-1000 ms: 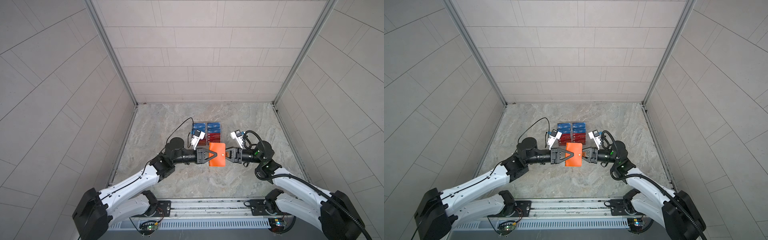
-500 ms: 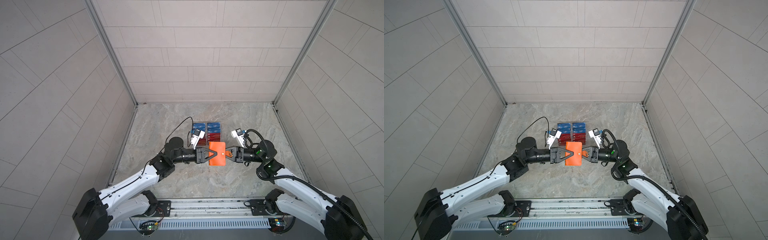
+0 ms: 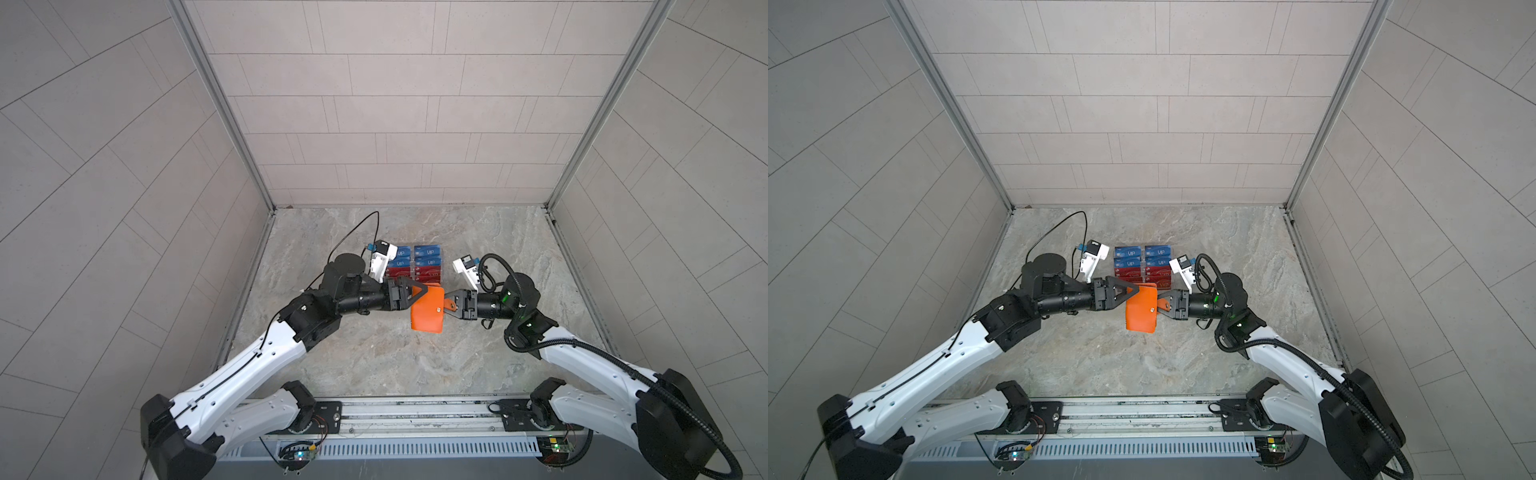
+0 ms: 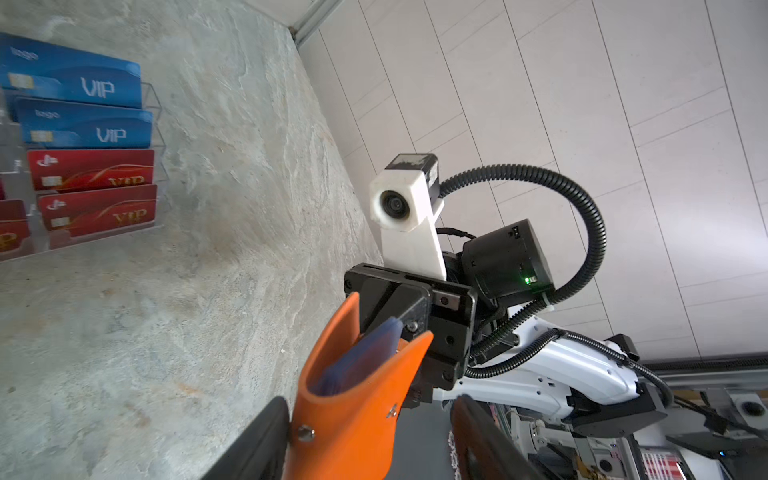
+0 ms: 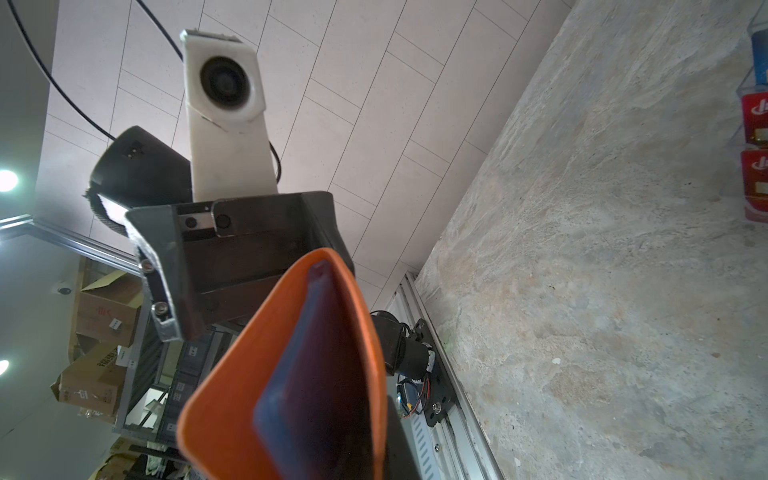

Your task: Put the credit cards into the card holder

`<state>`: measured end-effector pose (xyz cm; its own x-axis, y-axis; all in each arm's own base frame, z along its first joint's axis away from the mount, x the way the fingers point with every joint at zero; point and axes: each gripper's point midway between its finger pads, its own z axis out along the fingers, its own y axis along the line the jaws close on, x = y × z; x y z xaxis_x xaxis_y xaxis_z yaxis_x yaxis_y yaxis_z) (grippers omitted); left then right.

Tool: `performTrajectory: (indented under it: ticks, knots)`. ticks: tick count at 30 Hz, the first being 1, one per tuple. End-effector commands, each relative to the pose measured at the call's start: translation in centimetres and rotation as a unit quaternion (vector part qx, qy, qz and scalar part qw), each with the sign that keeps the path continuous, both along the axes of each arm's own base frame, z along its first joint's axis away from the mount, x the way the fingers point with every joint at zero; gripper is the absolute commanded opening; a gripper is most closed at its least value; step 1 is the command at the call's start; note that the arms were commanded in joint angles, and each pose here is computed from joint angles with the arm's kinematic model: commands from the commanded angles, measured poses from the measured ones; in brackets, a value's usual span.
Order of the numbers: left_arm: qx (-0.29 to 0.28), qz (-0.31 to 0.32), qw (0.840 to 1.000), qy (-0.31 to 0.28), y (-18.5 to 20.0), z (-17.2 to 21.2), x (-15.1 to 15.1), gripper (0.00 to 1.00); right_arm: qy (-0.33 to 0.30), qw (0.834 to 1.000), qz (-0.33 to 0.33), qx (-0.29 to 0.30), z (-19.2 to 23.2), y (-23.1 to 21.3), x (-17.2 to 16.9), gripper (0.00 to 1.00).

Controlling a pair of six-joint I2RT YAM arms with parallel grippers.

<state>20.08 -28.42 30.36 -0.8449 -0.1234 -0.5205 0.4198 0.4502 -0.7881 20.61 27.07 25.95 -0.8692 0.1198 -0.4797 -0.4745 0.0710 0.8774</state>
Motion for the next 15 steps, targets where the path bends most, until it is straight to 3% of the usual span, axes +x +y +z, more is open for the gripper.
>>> performTrajectory:
  ticks: [1,4,7,12,15]
  knots:
    - [0.090,0.030,0.995,0.010,1.7,-2.2,-0.4,0.69,-0.028,0.999,0.008,0.019,1.9,0.4,0.4,0.00]
    - [0.174,0.057,0.983,-0.015,2.5,-2.1,-0.7,0.68,-0.022,1.000,0.008,0.017,1.7,0.8,1.0,0.00]
    - [0.275,0.099,0.955,-0.057,3.8,-1.3,-0.8,0.69,-0.017,1.000,0.007,0.016,1.6,1.1,1.6,0.00]
    - [0.354,0.136,0.920,-0.103,3.1,0.4,-1.0,0.71,-0.007,1.000,0.007,0.014,1.2,1.5,2.4,0.00]
    - [0.417,0.151,0.889,-0.117,3.4,0.0,-0.6,0.71,-0.005,1.000,0.011,0.019,1.2,1.7,2.5,0.00]
